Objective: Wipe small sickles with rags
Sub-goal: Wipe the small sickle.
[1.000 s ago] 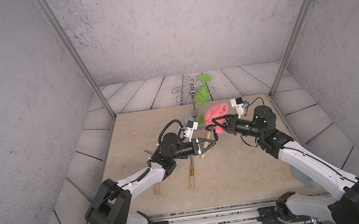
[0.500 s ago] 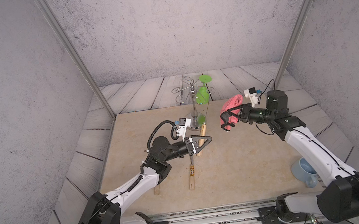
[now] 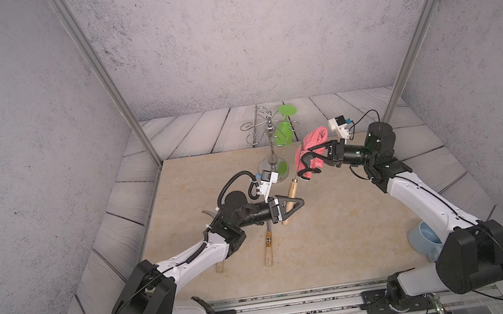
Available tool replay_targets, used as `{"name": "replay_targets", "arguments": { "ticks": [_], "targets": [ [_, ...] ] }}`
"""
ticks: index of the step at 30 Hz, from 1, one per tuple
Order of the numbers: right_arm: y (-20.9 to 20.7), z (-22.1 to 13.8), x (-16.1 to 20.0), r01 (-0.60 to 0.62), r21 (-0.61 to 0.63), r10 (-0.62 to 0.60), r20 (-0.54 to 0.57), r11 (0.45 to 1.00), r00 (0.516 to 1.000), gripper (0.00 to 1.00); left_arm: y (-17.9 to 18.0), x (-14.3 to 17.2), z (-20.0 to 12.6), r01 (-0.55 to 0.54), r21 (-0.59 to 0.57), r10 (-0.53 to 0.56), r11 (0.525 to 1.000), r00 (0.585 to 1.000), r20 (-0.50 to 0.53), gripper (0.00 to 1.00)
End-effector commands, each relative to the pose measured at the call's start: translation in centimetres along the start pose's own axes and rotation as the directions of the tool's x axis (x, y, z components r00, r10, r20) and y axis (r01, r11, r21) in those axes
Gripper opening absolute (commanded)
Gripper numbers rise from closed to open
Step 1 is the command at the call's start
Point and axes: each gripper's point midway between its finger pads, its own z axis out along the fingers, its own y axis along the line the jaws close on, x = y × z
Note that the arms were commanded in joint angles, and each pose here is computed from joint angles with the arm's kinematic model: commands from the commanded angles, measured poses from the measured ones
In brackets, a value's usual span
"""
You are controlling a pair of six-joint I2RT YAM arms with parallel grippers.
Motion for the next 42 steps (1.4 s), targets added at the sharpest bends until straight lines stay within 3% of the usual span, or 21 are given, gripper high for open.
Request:
{"name": "replay_targets", "arguments": {
  "ticks": [1,10,20,30,35,42],
  "targets": [
    [2.2,0.9,0.1,0.046,-0.078,-0.049,-0.034,0.996,0.998,0.09,-1.5,-0.9,0.6,-0.054,0.04,0.053,0.998,0.999,0.008,0.0],
    [4.0,3.0,1.7,0.073,-0.113,-0.084,-0.102,0.991,0.991,0.09,-1.8,-0.5,1.5,-0.053,0.056,0.054,0.997,0.998,-0.015,0.0],
    [5.1,3.6,5.4,0.123,-0.082,-0.137,-0.196,0.989,0.971,0.08,0.9,-0.2,2.0,-0.044,-0.049,0.041,0.998,0.998,-0.046,0.0],
    [3.5,2.9,10.1,0.139,-0.02,-0.139,-0.299,0.99,0.944,0.08,3.2,-1.7,0.7,-0.066,-0.163,0.057,0.984,0.997,-0.059,0.0],
    [1.7,1.6,9.4,0.142,0.075,-0.119,-0.247,0.987,0.962,0.06,2.6,-1.3,-0.2,-0.091,-0.18,0.079,0.979,0.994,-0.069,0.0],
    [-1.4,-0.5,3.3,0.052,0.102,-0.046,-0.057,0.993,0.997,0.05,0.4,0.9,-1.8,-0.113,-0.16,0.101,0.981,0.992,-0.08,0.0]
  ]
}}
